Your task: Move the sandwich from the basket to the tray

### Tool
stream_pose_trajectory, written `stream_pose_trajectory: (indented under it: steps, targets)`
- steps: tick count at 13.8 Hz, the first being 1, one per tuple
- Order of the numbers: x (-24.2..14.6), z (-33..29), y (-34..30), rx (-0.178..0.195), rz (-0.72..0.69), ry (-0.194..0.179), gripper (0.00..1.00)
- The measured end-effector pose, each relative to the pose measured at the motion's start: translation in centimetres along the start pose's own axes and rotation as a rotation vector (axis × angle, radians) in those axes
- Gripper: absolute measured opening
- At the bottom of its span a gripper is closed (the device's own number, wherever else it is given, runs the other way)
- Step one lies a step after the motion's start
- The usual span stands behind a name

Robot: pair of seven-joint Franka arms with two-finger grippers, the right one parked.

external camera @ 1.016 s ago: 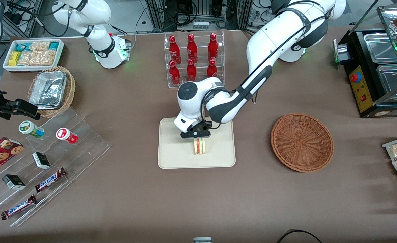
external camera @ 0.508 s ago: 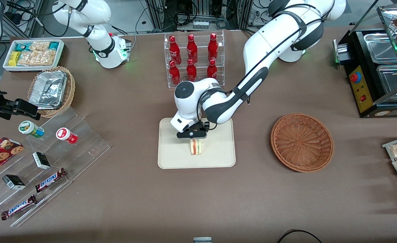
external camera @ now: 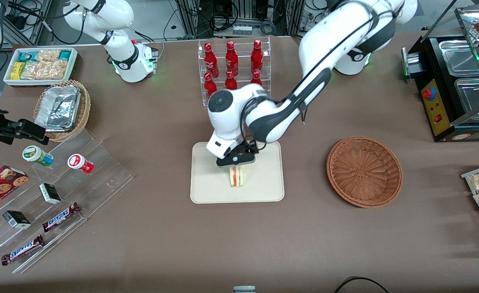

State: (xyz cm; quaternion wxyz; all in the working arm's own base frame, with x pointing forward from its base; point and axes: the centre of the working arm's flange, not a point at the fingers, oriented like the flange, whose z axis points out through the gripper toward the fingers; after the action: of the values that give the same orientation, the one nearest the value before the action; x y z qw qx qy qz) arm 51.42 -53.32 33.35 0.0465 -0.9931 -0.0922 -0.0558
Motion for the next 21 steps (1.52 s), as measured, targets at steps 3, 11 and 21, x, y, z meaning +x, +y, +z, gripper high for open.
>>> stream_pose_trajectory:
  steps: [3, 11, 21]
  targets:
    - [4.5, -8.0, -5.9, 0.023, -0.123, -0.008, 0.99]
    - [12.9, -21.1, -27.8, 0.073, -0.112, -0.212, 0.99]
    - [15.0, -24.6, -47.8, 0.008, 0.08, -0.309, 0.99]
